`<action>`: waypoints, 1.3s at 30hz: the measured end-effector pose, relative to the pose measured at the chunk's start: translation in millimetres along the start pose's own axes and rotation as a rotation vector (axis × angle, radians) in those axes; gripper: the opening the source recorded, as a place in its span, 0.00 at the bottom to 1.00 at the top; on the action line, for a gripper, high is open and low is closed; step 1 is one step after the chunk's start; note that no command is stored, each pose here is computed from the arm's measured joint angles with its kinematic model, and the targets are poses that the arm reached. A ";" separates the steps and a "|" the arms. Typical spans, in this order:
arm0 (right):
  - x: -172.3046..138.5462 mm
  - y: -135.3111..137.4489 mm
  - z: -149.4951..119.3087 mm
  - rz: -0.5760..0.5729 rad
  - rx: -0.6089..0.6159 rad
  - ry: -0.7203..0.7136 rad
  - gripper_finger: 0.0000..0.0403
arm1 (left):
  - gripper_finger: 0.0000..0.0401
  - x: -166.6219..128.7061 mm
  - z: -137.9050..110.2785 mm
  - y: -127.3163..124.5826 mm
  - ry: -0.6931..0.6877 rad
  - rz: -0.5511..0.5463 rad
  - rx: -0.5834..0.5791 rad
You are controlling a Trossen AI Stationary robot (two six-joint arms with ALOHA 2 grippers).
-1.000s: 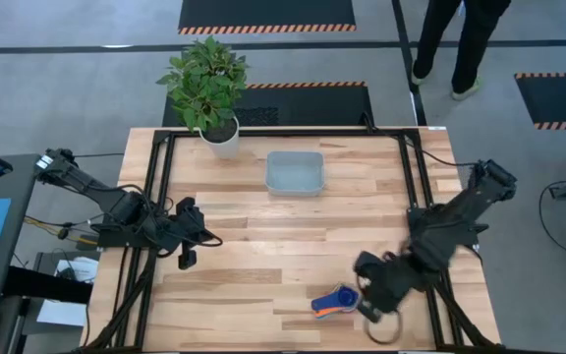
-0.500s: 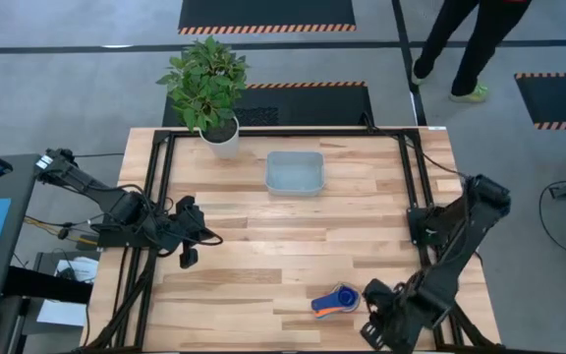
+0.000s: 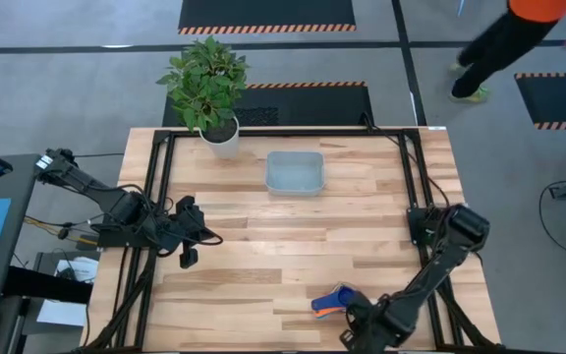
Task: Nest measuring cups in basket
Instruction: Put the nested measuring cups into the gray bin
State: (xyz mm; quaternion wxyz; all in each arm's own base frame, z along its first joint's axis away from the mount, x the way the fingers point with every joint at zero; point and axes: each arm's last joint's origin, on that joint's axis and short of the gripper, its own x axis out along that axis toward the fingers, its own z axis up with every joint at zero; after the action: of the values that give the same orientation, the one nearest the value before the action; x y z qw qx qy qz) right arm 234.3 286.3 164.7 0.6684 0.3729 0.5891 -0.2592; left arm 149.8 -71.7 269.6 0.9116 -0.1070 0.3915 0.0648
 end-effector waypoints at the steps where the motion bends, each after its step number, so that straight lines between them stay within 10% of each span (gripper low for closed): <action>1: 4.2 0.6 3.3 -0.013 -0.005 -0.001 0.23 | 0.00 0.0 0.0 0.0 0.000 0.000 0.000; 25: 14.9 -10.0 177.9 -0.148 0.008 -0.022 0.21 | 0.00 0.0 0.0 0.0 0.001 -0.001 -0.063; 39: -73.7 0.9 141.3 0.211 -0.043 -0.065 0.17 | 0.00 0.1 -0.4 0.6 0.001 0.010 -0.031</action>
State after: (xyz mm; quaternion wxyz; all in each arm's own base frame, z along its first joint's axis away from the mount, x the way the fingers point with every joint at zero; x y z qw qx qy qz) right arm 306.4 166.4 241.1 0.7185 0.4097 0.5301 -0.1867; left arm 149.4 -71.3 269.2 0.9092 -0.1194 0.3916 0.0753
